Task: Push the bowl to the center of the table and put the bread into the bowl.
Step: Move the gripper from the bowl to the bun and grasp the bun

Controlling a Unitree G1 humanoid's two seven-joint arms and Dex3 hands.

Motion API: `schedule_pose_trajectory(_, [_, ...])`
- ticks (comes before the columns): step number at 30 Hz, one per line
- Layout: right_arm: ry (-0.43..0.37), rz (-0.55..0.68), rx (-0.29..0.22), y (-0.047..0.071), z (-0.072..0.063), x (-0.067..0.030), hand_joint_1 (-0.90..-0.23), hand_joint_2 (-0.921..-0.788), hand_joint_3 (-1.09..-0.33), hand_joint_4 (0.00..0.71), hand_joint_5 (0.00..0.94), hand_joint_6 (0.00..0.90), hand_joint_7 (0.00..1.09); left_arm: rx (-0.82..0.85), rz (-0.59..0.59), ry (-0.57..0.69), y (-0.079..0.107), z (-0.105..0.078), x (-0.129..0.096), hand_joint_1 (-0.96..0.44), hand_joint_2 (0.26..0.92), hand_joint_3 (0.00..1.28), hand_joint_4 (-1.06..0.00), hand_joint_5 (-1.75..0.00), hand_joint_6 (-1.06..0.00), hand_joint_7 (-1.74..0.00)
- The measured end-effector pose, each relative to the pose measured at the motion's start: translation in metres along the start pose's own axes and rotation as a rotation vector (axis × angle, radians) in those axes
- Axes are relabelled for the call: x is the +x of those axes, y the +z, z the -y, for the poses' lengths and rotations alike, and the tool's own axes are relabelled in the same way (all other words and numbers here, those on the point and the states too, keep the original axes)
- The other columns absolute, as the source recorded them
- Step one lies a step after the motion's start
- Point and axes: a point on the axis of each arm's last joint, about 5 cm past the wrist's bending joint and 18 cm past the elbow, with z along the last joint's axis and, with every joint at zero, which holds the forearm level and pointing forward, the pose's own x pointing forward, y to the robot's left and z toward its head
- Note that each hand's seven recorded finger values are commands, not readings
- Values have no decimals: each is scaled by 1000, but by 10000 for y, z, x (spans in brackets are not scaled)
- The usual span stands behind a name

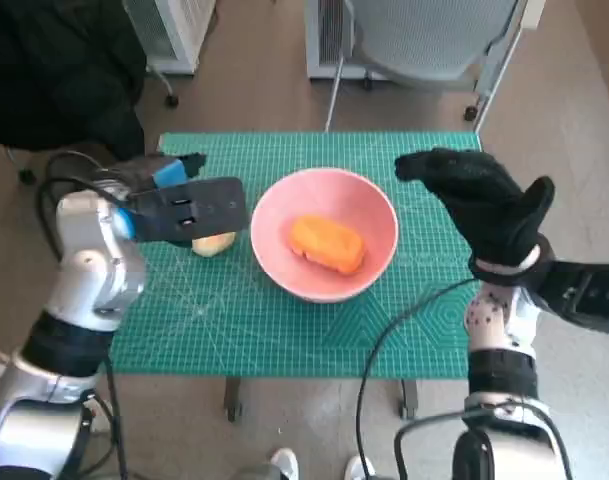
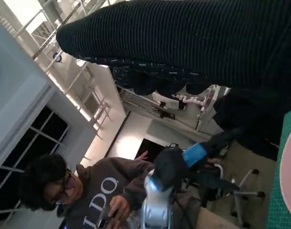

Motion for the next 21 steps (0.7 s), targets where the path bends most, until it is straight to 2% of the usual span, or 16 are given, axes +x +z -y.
schedule_pose_trajectory(7, [8,1,-9,14,2,12,-629,-921,-674,182,0,232,1,25,-28,-33,60,-10,166,-309,696,4,-3,-1,-135,0])
schedule_pose_trajectory(10, [12,5,-16,27,5,22,-634,-921,-672,182,0,232,1,49,-31,-49,98,7,238,-317,698,4,-75,-20,-127,-1])
schedule_pose_trajectory(14, [13,12,-24,45,7,34,-642,-921,-674,183,1,233,2,83,-25,-65,159,35,313,-338,705,5,-241,-69,-122,-2])
schedule_pose_trajectory(15, [14,13,-26,49,8,36,-643,-921,-675,182,1,233,2,90,-23,-68,175,41,329,-348,705,4,-267,-183,-126,-2])
schedule_pose_trajectory(17, [15,15,-31,59,9,40,-647,-921,-677,182,0,233,1,106,-17,-74,200,55,360,-354,705,9,-173,-821,-124,-3])
schedule_pose_trajectory(18, [17,17,-34,64,9,43,-648,-921,-678,181,0,232,1,113,-16,-78,206,65,376,-355,706,10,-133,-1023,-123,-3])
schedule_pose_trajectory(20, [19,18,-37,72,10,48,-649,-921,-679,181,0,233,2,125,-15,-85,219,77,402,-355,707,11,-82,-1195,-122,-2])
schedule_pose_trajectory(21, [19,18,-38,75,10,50,-651,-921,-680,181,0,233,2,129,-16,-88,222,82,414,-354,708,10,-66,-1206,-121,-1])
